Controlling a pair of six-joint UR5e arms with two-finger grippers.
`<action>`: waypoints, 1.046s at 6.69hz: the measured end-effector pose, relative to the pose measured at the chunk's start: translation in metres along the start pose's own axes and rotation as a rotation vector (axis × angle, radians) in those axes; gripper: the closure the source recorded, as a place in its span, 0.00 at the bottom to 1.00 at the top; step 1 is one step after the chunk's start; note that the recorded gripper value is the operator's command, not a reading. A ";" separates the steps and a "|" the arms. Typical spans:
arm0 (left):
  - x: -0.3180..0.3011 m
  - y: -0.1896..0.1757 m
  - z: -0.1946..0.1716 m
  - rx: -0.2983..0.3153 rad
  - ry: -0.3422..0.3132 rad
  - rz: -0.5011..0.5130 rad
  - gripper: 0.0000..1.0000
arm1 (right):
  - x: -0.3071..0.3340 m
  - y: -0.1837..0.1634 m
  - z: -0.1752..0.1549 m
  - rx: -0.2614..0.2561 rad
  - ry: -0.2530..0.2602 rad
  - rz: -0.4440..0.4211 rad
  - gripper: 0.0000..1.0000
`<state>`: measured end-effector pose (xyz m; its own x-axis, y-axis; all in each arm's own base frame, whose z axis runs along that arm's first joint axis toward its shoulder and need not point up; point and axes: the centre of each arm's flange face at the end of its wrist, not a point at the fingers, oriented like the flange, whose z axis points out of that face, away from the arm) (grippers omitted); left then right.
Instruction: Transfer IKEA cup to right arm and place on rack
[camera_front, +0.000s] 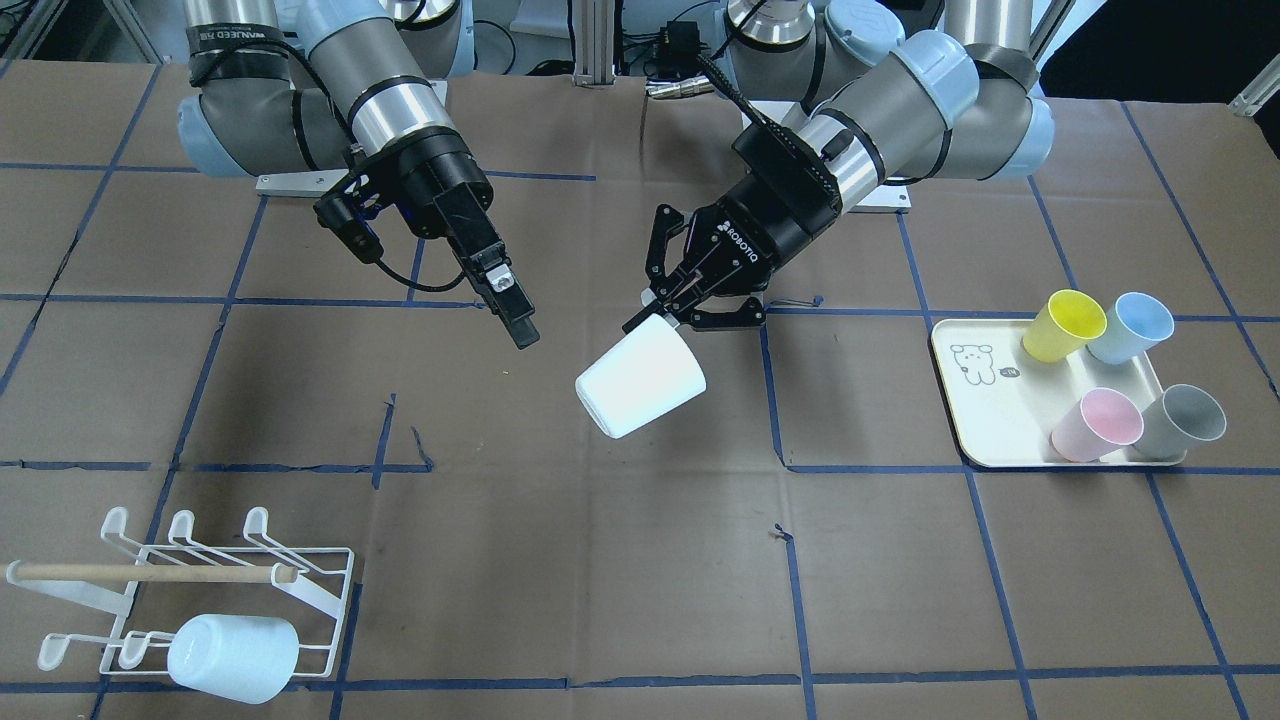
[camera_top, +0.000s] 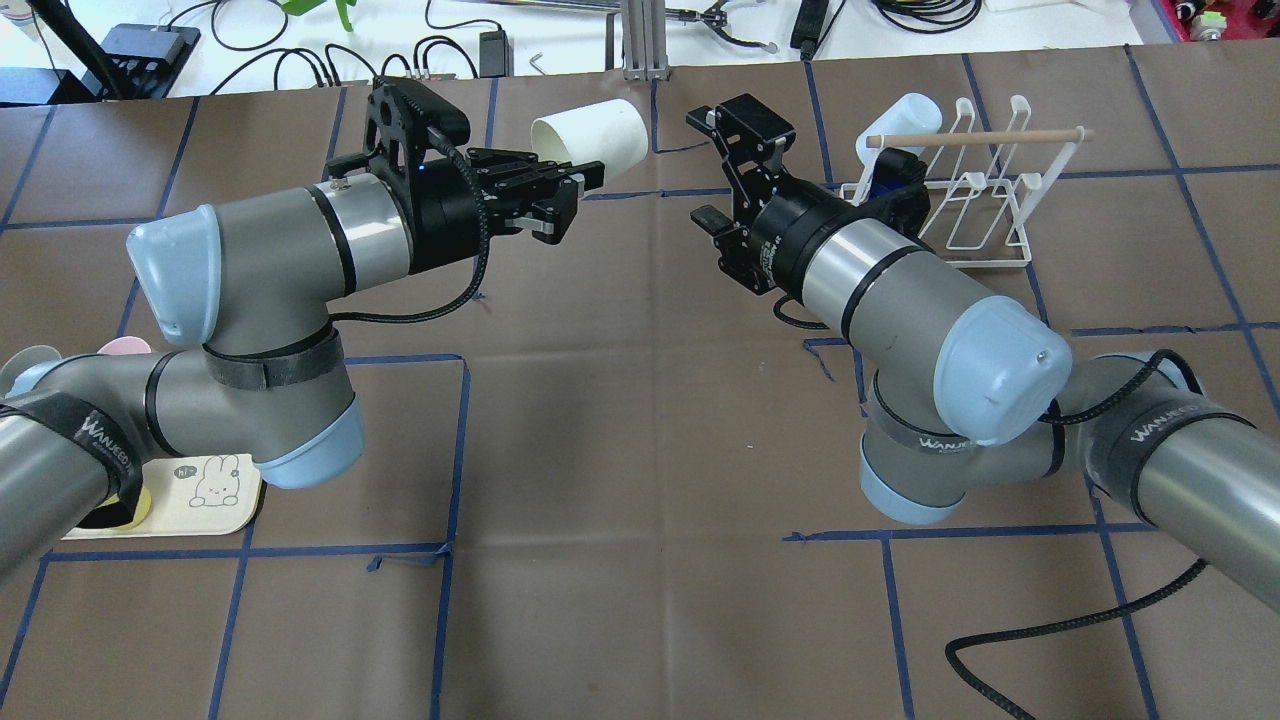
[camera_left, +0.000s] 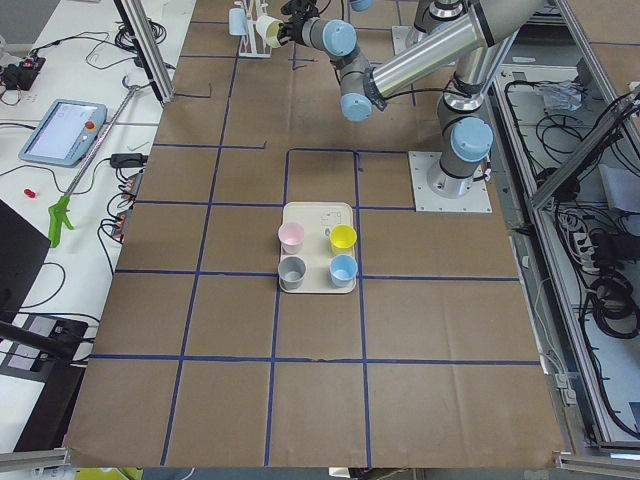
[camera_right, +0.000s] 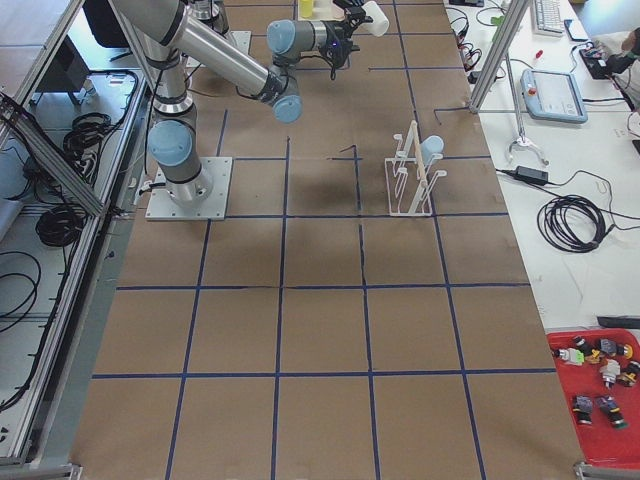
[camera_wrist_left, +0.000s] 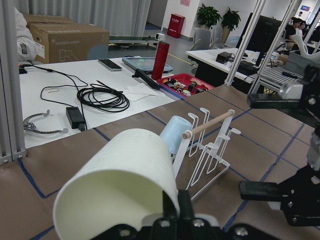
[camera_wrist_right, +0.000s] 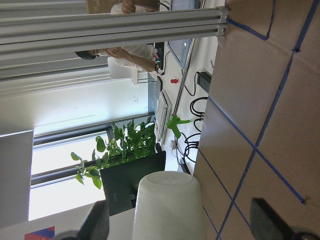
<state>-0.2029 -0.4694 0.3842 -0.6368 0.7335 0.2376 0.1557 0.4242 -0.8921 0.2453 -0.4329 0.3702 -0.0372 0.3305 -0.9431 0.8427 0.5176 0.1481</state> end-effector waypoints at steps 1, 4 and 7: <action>0.001 0.000 0.001 -0.001 0.002 -0.001 0.99 | 0.001 0.004 0.011 -0.015 0.006 -0.001 0.01; 0.002 0.000 0.000 0.000 0.002 -0.002 0.99 | -0.001 0.009 0.041 -0.043 0.011 0.031 0.01; 0.003 -0.001 0.000 0.001 0.002 -0.002 0.99 | -0.008 0.009 0.061 -0.053 -0.001 0.035 0.01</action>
<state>-0.2045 -0.4678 0.3858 -0.6354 0.7340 0.2398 0.1538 0.4246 -0.8922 0.2863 -0.4792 0.3611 -0.0077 0.3481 -0.9374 0.8140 0.5467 0.1963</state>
